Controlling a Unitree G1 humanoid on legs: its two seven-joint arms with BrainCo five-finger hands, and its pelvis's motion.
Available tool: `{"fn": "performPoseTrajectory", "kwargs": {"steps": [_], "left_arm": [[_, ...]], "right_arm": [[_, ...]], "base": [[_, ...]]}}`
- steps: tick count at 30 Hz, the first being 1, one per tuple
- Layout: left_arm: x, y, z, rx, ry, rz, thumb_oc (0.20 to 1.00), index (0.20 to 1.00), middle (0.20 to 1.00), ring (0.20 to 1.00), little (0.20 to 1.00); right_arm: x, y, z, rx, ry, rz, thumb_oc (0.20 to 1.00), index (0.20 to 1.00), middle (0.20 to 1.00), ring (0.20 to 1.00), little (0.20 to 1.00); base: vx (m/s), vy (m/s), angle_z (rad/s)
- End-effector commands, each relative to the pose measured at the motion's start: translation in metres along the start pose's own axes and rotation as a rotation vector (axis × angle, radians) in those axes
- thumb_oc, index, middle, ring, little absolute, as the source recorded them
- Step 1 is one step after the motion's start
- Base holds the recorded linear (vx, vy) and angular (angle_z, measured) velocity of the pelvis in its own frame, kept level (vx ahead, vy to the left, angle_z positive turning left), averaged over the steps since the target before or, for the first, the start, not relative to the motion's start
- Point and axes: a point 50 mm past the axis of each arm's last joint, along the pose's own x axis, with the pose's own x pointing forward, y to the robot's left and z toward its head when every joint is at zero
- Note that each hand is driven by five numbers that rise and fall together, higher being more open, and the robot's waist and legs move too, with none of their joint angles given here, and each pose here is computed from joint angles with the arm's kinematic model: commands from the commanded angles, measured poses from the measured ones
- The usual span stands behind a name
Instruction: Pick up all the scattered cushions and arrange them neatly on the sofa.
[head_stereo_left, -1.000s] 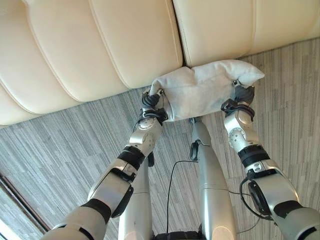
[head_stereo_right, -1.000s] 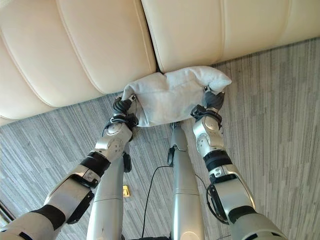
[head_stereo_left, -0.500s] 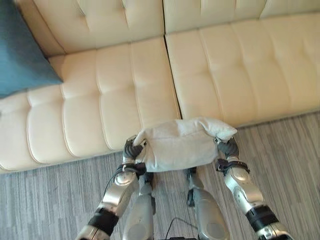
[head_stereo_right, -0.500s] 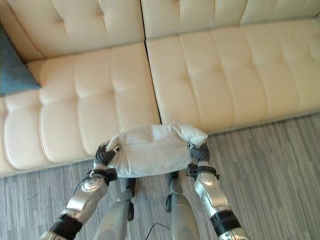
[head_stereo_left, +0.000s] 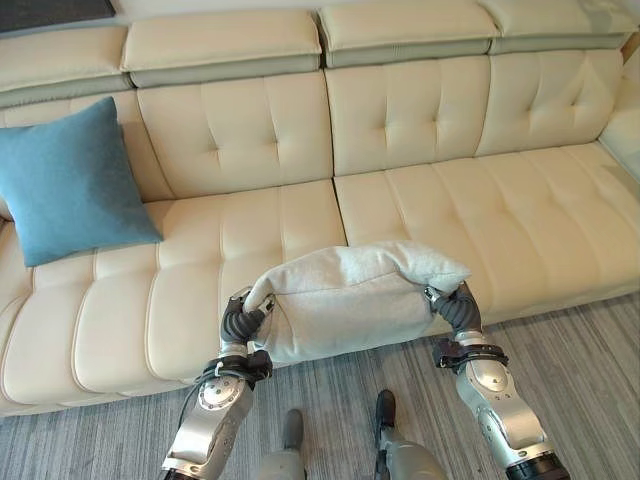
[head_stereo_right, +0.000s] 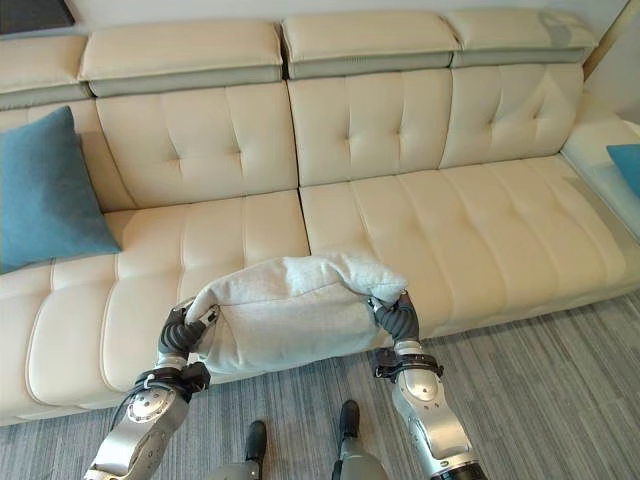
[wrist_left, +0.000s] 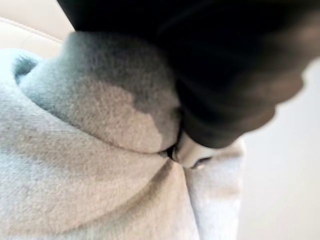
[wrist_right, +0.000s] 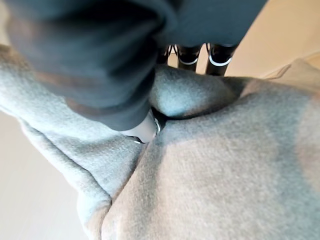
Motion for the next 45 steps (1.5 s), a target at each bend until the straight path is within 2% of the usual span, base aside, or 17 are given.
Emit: {"fn": "performPoseTrajectory", "kwargs": {"steps": [1,12,21,30,36,45], "left_arm": [[0.003,-0.012,0.053,-0.046,-0.266,-0.059,0.2,0.2,0.2,0.2,0.2],[0.006,-0.018,0.068,0.006,-0.342,-0.047,0.2,0.2,0.2,0.2,0.2],[0.002,-0.01,0.058,0.045,-0.314,-0.039,0.2,0.2,0.2,0.2,0.2],[-0.001,-0.009,0.054,-0.023,-0.295,-0.034,0.2,0.2,0.2,0.2,0.2],[-0.001,-0.019,0.048,-0.038,-0.257,-0.066,0.2,0.2,0.2,0.2,0.2],[0.002,-0.038,0.043,-0.038,-0.226,-0.13,0.2,0.2,0.2,0.2,0.2]], "right_arm": [[0.002,-0.001,0.053,0.027,-0.277,0.007,0.2,0.2,0.2,0.2,0.2],[0.002,0.005,0.062,-0.001,-0.333,0.001,0.2,0.2,0.2,0.2,0.2],[-0.002,-0.008,0.056,-0.057,-0.303,-0.027,0.2,0.2,0.2,0.2,0.2],[-0.001,-0.018,0.058,-0.072,-0.309,-0.033,0.2,0.2,0.2,0.2,0.2],[0.001,-0.011,0.065,-0.061,-0.337,-0.004,0.2,0.2,0.2,0.2,0.2],[0.012,-0.009,0.074,-0.18,-0.365,-0.026,0.2,0.2,0.2,0.2,0.2]], "base": [[0.04,0.235,0.05],[0.05,0.101,-0.04],[0.29,-0.141,0.12],[0.3,-0.204,0.21],[0.2,-0.112,-0.19],[0.12,0.088,0.09]]}}
